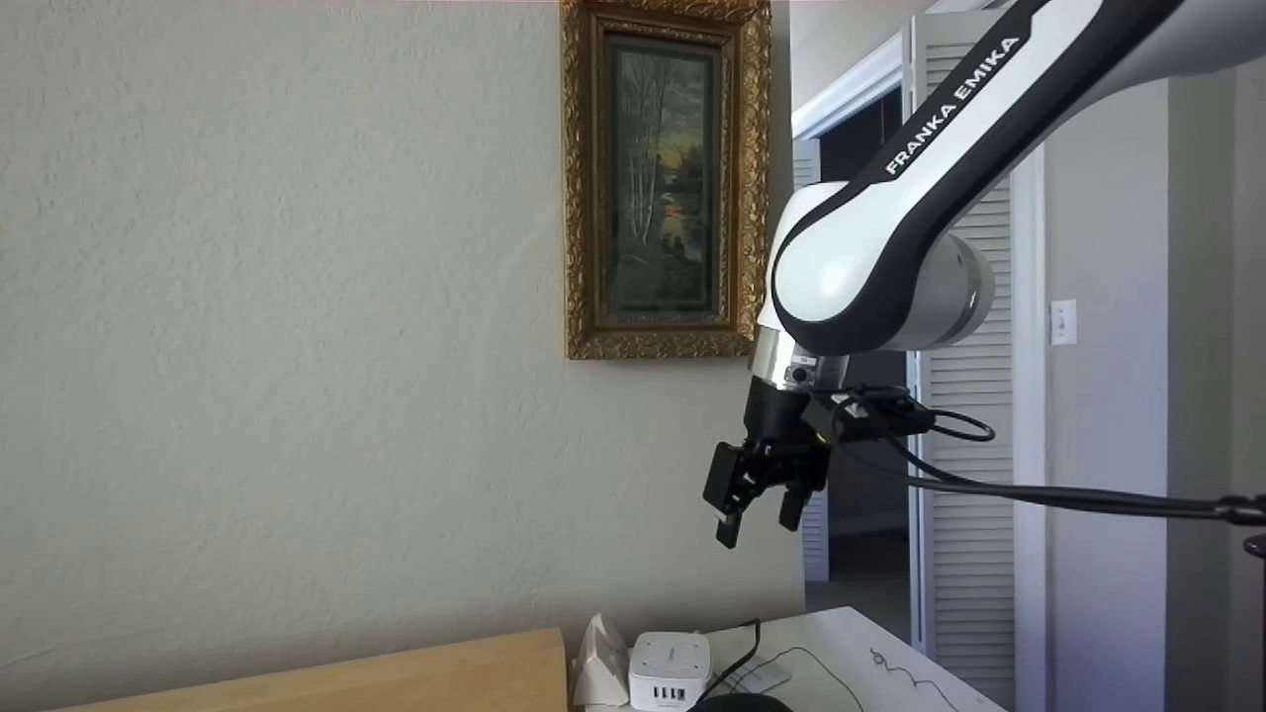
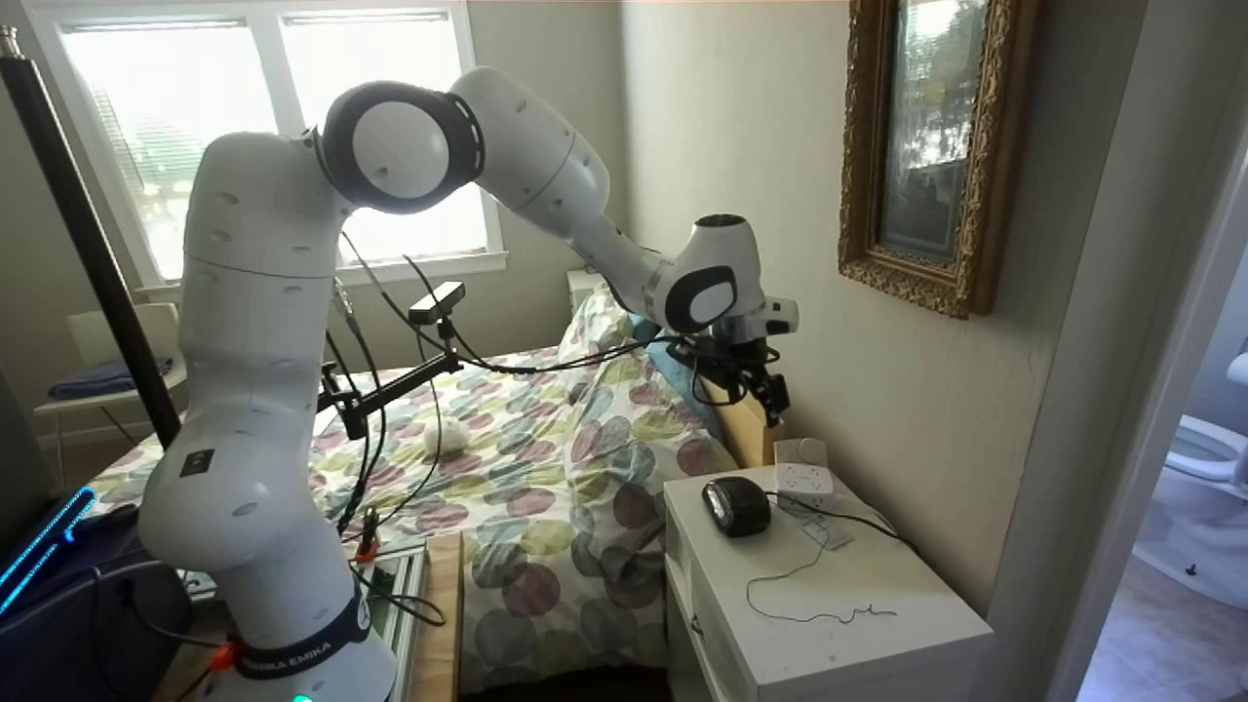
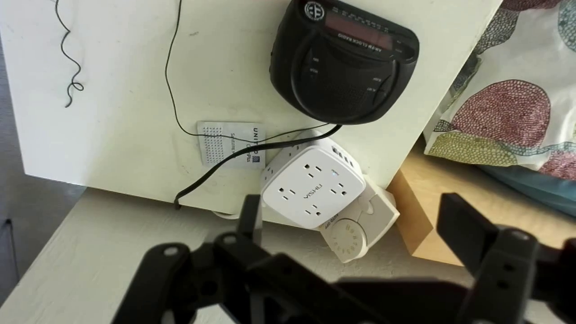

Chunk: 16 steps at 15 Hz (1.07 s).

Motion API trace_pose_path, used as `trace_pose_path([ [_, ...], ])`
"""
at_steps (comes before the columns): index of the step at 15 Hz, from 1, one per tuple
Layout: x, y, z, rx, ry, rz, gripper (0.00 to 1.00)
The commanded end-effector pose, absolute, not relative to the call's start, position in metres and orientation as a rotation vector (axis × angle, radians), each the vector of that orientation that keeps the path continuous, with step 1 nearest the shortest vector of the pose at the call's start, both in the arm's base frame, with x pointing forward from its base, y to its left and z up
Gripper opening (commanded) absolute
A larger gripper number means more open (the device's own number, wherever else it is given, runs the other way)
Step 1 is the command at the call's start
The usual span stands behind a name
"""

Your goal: Move the white decoder to the right

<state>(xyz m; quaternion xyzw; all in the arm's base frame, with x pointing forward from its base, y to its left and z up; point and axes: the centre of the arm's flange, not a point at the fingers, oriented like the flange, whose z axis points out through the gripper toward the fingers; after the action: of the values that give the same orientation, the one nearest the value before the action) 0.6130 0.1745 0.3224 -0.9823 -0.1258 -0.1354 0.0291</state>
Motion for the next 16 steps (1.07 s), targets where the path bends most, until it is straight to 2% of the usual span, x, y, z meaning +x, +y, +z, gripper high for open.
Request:
trace_pose_path([
  [1,0.627,0.175,0.308,-3.049,-0.361,-0.492,1.00],
  [8,0.667,0.190,0.264,-3.082,-0.227,-0.516,1.00],
  [16,0.671,0.209,0.218,-3.014,-0.058,-0.426,1.00],
])
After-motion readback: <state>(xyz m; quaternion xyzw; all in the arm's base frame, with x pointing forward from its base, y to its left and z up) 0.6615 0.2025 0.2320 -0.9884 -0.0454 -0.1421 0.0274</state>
